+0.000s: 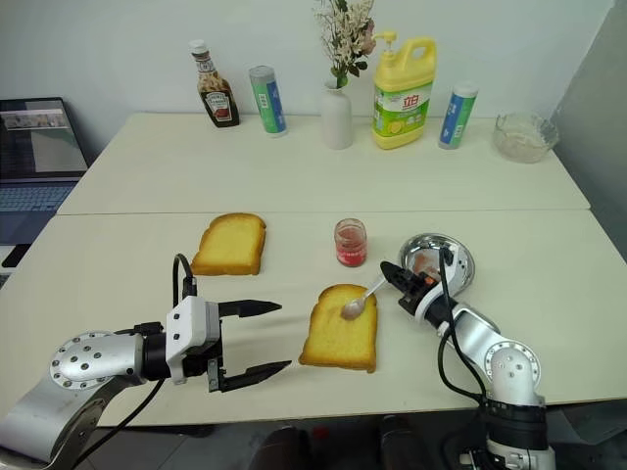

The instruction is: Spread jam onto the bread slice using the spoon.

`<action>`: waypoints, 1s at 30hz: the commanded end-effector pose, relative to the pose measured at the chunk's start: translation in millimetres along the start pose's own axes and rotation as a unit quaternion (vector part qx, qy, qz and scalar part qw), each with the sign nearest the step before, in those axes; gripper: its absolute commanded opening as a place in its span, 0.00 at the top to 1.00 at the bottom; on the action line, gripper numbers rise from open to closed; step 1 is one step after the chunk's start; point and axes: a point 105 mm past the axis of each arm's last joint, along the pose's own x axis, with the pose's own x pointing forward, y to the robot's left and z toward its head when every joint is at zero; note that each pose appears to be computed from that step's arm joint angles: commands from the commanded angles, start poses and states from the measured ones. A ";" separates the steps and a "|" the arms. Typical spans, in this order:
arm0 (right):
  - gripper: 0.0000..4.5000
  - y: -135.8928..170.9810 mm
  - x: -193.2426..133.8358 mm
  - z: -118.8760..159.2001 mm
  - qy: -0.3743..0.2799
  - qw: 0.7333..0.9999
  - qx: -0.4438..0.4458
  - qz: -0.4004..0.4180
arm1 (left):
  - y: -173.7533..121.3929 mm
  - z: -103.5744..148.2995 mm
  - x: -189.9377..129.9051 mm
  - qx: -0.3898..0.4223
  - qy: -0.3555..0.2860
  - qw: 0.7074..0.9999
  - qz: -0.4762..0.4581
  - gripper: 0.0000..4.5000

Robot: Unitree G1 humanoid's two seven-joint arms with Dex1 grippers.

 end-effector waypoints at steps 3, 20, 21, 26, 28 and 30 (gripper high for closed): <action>1.00 22.1 4.2 -6.5 0.016 0.999 0.006 0.037 | -0.9 4.6 -0.9 0.009 -0.004 1.000 -0.005 0.00; 1.00 15.5 11.3 4.2 -0.004 1.000 -0.021 0.006 | -0.9 1.9 -2.9 0.005 -0.001 1.000 0.003 0.00; 1.00 13.1 13.1 6.2 -0.011 1.000 -0.015 -0.002 | -0.9 1.8 -3.1 0.005 -0.001 1.000 0.003 0.00; 1.00 16.4 20.1 3.1 -0.014 1.000 0.002 -0.001 | -1.2 1.8 -2.5 0.006 -0.001 1.000 0.001 0.00; 1.00 29.1 19.4 -6.9 0.014 0.999 0.005 0.034 | -1.1 2.4 -1.9 0.006 -0.002 1.000 0.000 0.00; 1.00 40.8 14.0 -17.3 0.045 0.997 0.005 0.068 | -0.6 2.7 -1.6 0.007 -0.002 1.000 -0.001 0.00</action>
